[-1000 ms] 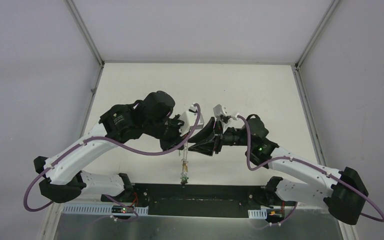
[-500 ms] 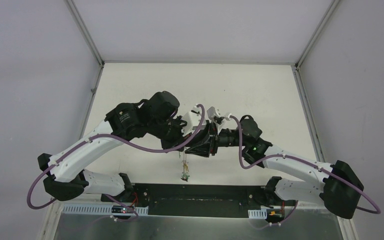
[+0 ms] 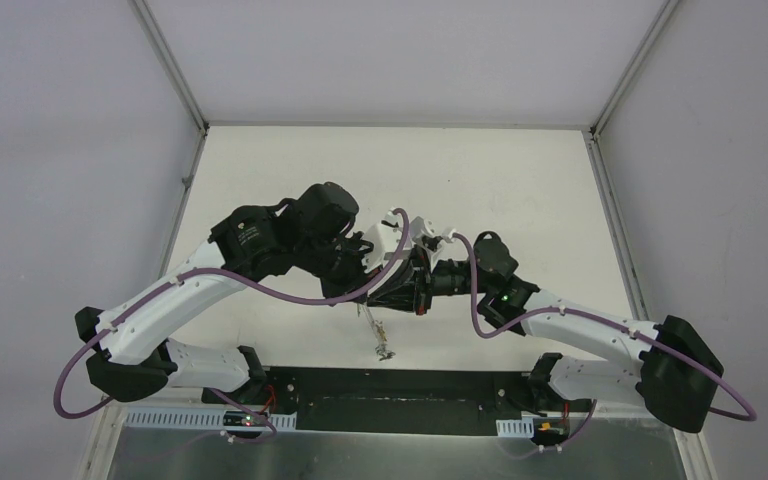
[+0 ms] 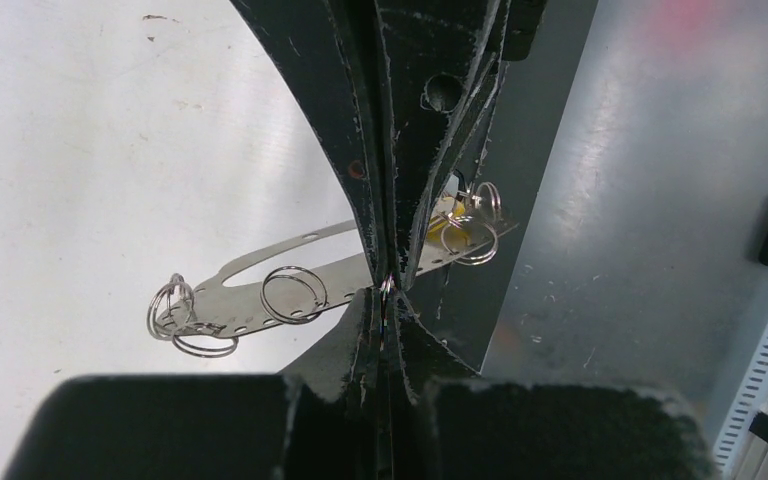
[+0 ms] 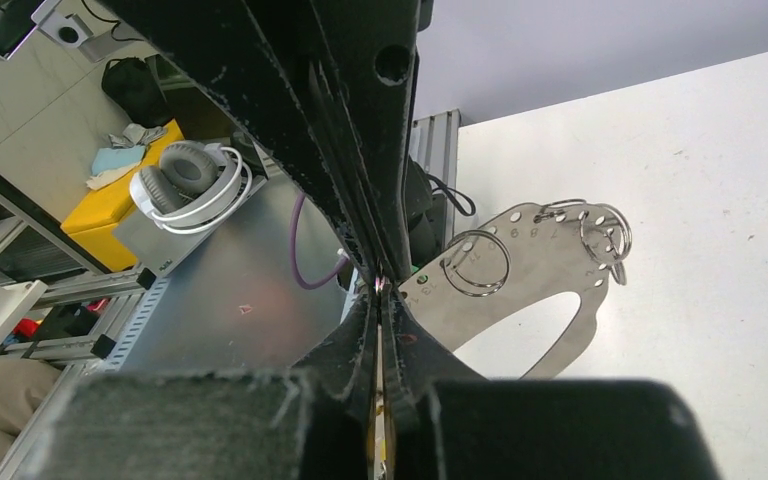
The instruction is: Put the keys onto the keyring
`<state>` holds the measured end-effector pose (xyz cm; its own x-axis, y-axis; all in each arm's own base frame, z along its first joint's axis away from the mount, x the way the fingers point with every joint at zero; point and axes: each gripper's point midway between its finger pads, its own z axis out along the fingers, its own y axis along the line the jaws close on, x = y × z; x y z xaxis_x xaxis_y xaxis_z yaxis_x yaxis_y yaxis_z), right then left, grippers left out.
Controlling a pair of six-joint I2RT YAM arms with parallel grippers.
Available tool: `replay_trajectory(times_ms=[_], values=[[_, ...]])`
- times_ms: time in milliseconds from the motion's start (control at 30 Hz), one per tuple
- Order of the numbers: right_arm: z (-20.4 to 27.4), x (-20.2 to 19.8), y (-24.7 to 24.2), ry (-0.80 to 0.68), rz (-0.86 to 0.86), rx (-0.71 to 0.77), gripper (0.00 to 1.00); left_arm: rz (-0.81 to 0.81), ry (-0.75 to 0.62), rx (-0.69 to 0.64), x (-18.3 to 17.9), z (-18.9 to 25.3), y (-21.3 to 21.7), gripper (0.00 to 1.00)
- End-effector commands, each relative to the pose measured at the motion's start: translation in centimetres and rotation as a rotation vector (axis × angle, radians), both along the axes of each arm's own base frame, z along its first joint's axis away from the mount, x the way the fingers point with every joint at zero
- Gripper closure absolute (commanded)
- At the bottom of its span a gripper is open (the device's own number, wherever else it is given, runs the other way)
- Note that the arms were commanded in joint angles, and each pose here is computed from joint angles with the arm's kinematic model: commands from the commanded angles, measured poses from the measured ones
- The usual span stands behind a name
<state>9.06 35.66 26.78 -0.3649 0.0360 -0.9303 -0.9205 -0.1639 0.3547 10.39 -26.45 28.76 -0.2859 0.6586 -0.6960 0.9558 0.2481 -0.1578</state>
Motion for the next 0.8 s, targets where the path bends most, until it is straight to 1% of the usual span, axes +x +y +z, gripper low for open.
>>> replay_trajectory(times_ms=[0, 67, 100, 167, 200, 267, 333, 433, 467, 567, 667, 767], values=[[1.5, -0.2, -0.4, -0.063, -0.016, 0.065, 1.00, -0.017, -0.049, -0.086, -0.2, 2.1, -0.4, 1.00], [1.6, 0.0, -0.7, -0.076, -0.038, 0.071, 1.00, 0.001, -0.068, -0.110, 0.0, 2.7, -0.2, 0.86], [1.6, 0.0, -0.8, -0.082, -0.046, 0.074, 1.00, 0.010, -0.076, -0.125, 0.0, 3.0, -0.1, 0.80], [1.7, 0.1, -1.1, -0.091, -0.063, 0.079, 1.00, 0.028, -0.096, -0.162, 0.1, 3.6, 0.0, 0.65], [1.7, 0.1, -1.2, -0.095, -0.069, 0.080, 1.00, 0.034, -0.107, -0.182, 0.1, 3.8, 0.1, 0.60], [1.7, 0.1, -1.4, -0.098, -0.075, 0.079, 1.00, 0.052, -0.139, -0.232, 0.2, 4.5, 0.3, 0.54], [1.8, 0.0, -1.5, -0.100, -0.076, 0.080, 1.00, 0.068, -0.171, -0.289, 0.2, 5.1, 0.7, 0.51], [1.9, 0.0, -1.6, -0.100, -0.077, 0.082, 1.00, 0.068, -0.221, -0.393, -0.2, 5.7, 1.2, 0.50], [1.9, -0.1, -1.6, -0.100, -0.075, 0.082, 1.00, 0.068, -0.233, -0.429, -0.5, 5.8, 1.4, 0.48], [1.9, -0.2, -1.8, -0.100, -0.073, 0.083, 1.00, 0.052, -0.285, -0.566, -1.2, 6.7, 1.8, 0.45], [2.0, -0.4, -1.9, -0.100, -0.066, 0.083, 1.00, -0.022, -0.350, -0.679, -2.5, 6.7, 2.2, 0.45], [2.1, -0.6, -2.0, -0.100, -0.059, 0.084, 1.00, -0.097, -0.441, -0.759, -3.4, 6.4, 2.5, 0.47]])
